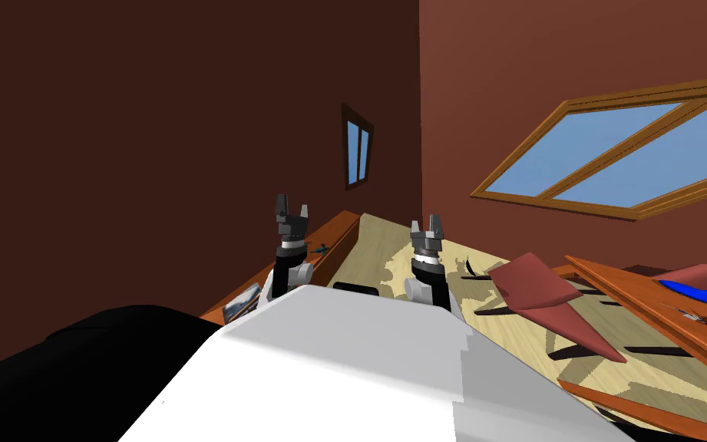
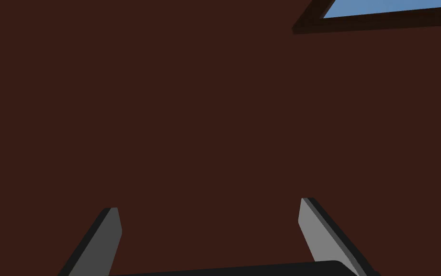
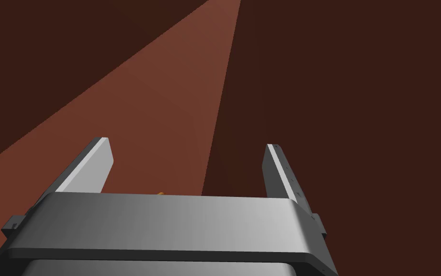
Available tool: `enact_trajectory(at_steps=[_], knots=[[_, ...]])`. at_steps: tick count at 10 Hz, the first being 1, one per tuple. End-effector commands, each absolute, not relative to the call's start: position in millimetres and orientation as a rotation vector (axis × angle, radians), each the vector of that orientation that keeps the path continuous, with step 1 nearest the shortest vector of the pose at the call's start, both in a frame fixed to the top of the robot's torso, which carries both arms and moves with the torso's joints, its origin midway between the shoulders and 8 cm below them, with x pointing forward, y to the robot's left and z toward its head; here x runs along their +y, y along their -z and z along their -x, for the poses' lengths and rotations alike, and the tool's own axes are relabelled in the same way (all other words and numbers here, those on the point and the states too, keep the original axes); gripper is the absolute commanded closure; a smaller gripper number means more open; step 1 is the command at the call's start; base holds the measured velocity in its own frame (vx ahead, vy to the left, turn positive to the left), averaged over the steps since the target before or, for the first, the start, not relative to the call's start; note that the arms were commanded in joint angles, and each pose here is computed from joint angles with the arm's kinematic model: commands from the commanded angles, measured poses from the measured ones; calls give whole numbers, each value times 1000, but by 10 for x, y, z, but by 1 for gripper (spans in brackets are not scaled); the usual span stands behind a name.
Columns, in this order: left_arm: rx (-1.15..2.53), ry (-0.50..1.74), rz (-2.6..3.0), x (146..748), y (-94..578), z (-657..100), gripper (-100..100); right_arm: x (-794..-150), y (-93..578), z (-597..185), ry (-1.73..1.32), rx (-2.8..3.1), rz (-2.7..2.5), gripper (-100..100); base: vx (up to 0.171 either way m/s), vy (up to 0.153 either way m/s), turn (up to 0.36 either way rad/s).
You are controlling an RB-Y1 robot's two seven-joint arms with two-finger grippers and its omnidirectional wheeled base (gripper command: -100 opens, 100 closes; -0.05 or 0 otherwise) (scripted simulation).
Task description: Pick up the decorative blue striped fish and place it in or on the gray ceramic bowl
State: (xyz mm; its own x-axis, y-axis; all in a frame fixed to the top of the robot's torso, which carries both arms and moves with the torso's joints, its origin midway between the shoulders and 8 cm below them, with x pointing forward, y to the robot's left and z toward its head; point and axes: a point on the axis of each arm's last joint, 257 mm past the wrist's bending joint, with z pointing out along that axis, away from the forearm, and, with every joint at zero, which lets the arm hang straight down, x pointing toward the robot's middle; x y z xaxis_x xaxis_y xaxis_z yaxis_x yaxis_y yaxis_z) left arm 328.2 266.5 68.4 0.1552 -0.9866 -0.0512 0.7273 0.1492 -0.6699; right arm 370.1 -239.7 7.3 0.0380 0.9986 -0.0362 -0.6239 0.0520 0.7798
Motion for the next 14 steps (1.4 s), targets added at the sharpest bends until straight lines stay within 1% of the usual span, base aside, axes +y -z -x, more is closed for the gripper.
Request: enact_trajectory(at_steps=[1, 7, 8, 14], knots=[[607, 1326, 578, 2631, -585, -3373, -100, -2397, -73, -3701, -1405, 707, -681, 0, 9, -17, 67], [820, 1285, 683, 2603, 38, -3833, -100, -2397, -73, -3701, -1405, 707, -681, 0, 24, -36, 96], [825, 1282, 690, 2608, 55, -3845, -100, -2397, -73, -3701, -1405, 707, -681, 0, 19, -30, 43], [1036, 1184, 881, 2744, 941, -4280, -100, -2397, -73, -3701, -1405, 707, -681, 0, 29, -30, 90]])
